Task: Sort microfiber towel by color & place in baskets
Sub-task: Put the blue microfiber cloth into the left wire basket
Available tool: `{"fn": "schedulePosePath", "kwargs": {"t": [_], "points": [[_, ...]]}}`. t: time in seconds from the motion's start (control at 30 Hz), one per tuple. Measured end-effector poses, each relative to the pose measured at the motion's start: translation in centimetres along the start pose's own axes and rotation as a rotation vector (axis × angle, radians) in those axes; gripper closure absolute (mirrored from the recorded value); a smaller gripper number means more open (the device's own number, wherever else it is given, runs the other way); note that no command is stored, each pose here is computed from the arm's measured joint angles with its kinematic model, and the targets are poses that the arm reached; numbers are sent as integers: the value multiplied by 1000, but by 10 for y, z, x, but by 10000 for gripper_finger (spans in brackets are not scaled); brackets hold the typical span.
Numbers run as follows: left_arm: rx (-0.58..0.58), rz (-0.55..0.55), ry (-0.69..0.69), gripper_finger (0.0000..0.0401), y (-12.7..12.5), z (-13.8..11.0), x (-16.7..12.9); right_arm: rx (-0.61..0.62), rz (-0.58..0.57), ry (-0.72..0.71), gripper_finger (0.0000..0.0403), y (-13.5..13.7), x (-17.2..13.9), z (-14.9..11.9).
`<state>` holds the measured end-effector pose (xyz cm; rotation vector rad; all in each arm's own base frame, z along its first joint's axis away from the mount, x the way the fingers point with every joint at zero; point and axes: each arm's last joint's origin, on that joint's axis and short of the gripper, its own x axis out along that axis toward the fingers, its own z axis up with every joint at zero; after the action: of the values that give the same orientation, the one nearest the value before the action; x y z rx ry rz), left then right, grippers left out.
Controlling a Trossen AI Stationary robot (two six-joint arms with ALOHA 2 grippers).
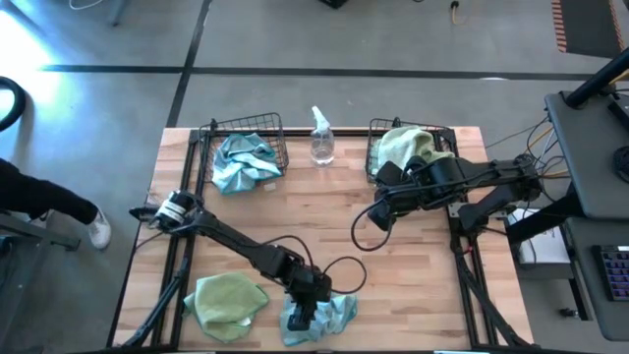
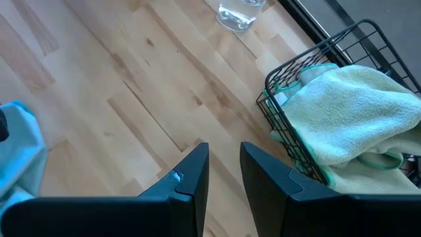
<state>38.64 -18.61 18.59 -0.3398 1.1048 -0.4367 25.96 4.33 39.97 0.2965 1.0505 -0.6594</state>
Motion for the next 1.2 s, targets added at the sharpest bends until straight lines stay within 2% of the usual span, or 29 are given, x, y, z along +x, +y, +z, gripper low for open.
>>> {"fn": "schedulePosePath", "kwargs": {"t": [0.5, 0.83, 0.97, 1.2], "points": [[-42, 84, 84, 264, 18, -17, 49, -3, 14, 19, 321, 0, 0, -1], [-45, 102, 78, 267, 21, -18, 53, -4, 14, 18, 321, 0, 0, -1], [-46, 116, 75, 290, 22, -18, 54, -4, 14, 19, 321, 0, 0, -1], [-61, 121, 75, 368, 23, -18, 54, -3, 14, 18, 321, 0, 0, -1]]}}
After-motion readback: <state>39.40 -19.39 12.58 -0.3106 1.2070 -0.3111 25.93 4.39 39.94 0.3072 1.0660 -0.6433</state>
